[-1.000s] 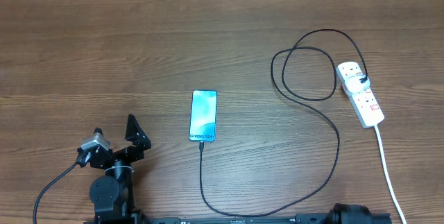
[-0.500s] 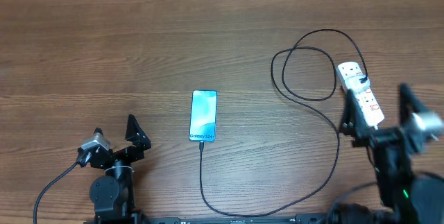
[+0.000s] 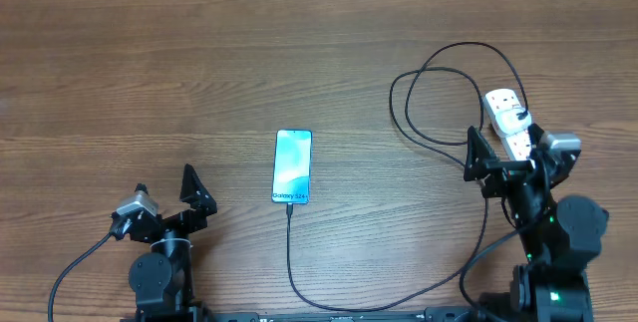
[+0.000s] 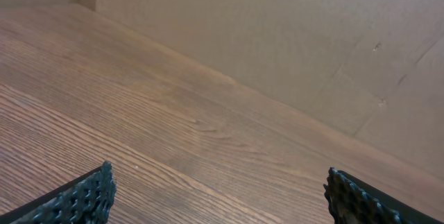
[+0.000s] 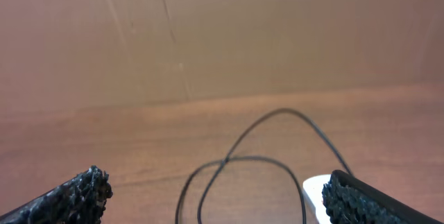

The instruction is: Plug charger to phone and switch on socket

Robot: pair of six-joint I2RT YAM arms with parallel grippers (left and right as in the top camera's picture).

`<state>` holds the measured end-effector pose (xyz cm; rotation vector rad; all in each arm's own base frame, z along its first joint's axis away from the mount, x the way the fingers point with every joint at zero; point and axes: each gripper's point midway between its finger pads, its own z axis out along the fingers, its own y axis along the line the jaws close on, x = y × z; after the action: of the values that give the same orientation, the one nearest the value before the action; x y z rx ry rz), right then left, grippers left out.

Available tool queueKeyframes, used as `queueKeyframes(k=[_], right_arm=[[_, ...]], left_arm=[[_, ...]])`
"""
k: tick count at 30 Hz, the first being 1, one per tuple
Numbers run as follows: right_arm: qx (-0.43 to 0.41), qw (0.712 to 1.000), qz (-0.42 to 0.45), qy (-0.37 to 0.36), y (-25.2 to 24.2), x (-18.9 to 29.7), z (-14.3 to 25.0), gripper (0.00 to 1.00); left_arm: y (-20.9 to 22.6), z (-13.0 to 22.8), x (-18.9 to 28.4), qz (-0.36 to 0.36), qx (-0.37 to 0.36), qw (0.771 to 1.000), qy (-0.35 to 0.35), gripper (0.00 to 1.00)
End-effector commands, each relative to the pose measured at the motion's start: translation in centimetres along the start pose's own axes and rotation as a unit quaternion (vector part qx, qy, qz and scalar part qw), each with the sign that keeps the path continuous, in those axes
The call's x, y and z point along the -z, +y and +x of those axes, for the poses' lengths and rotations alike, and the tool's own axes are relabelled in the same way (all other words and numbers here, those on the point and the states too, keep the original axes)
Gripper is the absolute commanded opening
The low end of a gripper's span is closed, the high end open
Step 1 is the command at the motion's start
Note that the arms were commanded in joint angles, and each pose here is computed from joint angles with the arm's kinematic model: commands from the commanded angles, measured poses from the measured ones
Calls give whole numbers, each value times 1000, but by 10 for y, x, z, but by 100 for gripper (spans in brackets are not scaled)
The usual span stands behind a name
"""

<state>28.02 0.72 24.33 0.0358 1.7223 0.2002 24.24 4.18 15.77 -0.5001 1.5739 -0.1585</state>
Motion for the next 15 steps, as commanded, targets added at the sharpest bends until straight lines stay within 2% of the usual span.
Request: queueKeyframes(k=[1, 10, 15], right_arm=[[-6, 1000, 4, 22, -4, -6, 21, 100], [-78, 997, 1, -7, -11, -4, 76, 100], [-89, 996, 5, -13, -14, -1, 95, 100]], left_arm=[[1, 0, 0, 0, 2, 1000, -2, 100], [1, 0, 0, 0, 2, 1000, -2, 100], [1, 0, 0, 0, 2, 1000, -2, 100]])
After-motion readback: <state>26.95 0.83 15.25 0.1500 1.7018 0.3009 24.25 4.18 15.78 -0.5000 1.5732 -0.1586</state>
